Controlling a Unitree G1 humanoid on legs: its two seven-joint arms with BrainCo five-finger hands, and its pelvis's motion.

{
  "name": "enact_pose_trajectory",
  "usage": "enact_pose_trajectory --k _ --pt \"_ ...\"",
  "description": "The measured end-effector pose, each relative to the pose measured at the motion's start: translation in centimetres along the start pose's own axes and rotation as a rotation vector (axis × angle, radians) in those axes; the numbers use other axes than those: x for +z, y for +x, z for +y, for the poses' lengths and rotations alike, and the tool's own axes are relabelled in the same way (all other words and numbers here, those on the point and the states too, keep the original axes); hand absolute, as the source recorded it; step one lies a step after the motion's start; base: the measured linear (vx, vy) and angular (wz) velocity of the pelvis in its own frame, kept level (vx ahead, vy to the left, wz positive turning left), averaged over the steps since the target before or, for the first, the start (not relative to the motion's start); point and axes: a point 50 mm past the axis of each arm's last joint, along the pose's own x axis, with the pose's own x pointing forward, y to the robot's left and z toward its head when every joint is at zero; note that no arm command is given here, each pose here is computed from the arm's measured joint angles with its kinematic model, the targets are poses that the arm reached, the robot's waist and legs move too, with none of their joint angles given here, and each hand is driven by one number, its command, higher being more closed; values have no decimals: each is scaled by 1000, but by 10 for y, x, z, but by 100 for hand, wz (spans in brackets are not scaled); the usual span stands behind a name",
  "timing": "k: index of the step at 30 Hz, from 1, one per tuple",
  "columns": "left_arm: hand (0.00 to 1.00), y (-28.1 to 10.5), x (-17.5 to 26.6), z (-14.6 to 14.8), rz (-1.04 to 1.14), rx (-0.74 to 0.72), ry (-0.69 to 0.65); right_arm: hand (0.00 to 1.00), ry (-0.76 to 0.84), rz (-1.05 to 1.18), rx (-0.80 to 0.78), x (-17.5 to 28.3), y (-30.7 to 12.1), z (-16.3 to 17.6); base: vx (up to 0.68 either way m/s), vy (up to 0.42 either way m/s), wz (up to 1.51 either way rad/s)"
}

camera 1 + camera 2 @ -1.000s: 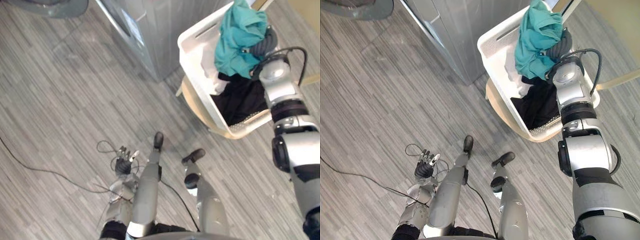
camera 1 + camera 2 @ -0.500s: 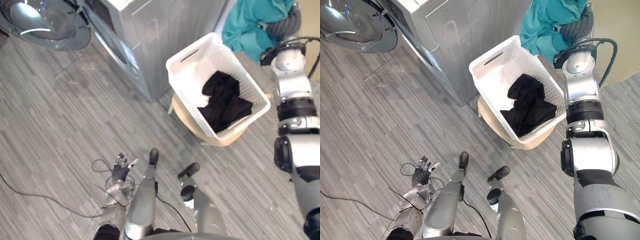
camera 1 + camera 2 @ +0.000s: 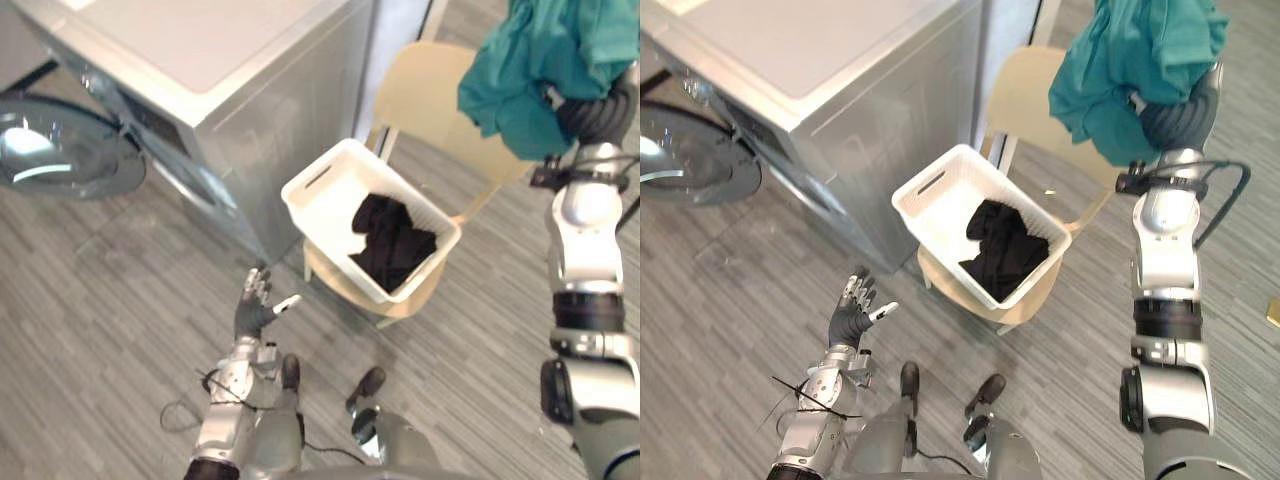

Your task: Pick up the laundry basket with both hands and put the clothes into the washing machine.

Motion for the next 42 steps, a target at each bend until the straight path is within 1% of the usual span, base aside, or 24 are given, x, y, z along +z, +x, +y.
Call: enact_pose_trajectory --k 2,4,5,7,10,11,12,15,18,21,26,29,35,36,41,42 --pt "0 1 17 -4 -74 -29 17 100 24 -9 24 2 -13 3 72 36 -29" --pt "0 3 35 -14 -161 -101 45 100 22 -17 64 2 -29 0 69 37 -30" --pt "0 3 38 -15 -176 -115 45 100 25 -17 73 2 -31 0 87 44 -20" --pt "0 5 50 -26 -234 -190 47 100 50 -22 114 4 -38 1 87 62 -30" --pt "0 8 57 -37 -260 -275 32 100 81 -56 169 13 -47 1 67 58 -31" --pt "0 8 57 -37 -261 -280 29 100 83 -59 172 13 -47 1 62 43 -32" --pt "0 11 61 -44 -274 -335 0 100 102 -80 204 19 -51 1 53 40 -29" --pt "0 15 67 -56 -288 -413 -32 100 141 -81 275 21 -58 8 41 41 -19" --pt "0 21 76 -69 -311 -522 -46 100 229 -63 380 23 -70 19 8 38 -26" --pt "0 29 77 -77 -305 -582 -37 100 299 -37 458 21 -78 27 -2 36 -27" --pt "0 40 78 -87 -294 -627 -15 100 376 -22 562 22 -85 37 12 30 -16" --pt "0 51 84 -91 -302 -635 8 100 387 -1 638 20 -90 40 11 27 -9" --pt "0 68 89 -98 -300 -590 6 100 429 48 749 17 -102 50 13 43 -4" --pt "0 69 89 -100 -295 -585 1 100 444 53 762 17 -103 51 11 43 2" --pt "0 76 87 -101 -243 -562 -131 100 501 118 823 12 -117 59 5 49 5" --pt "0 76 87 -101 -239 -562 -139 100 504 122 828 12 -118 60 0 59 9"
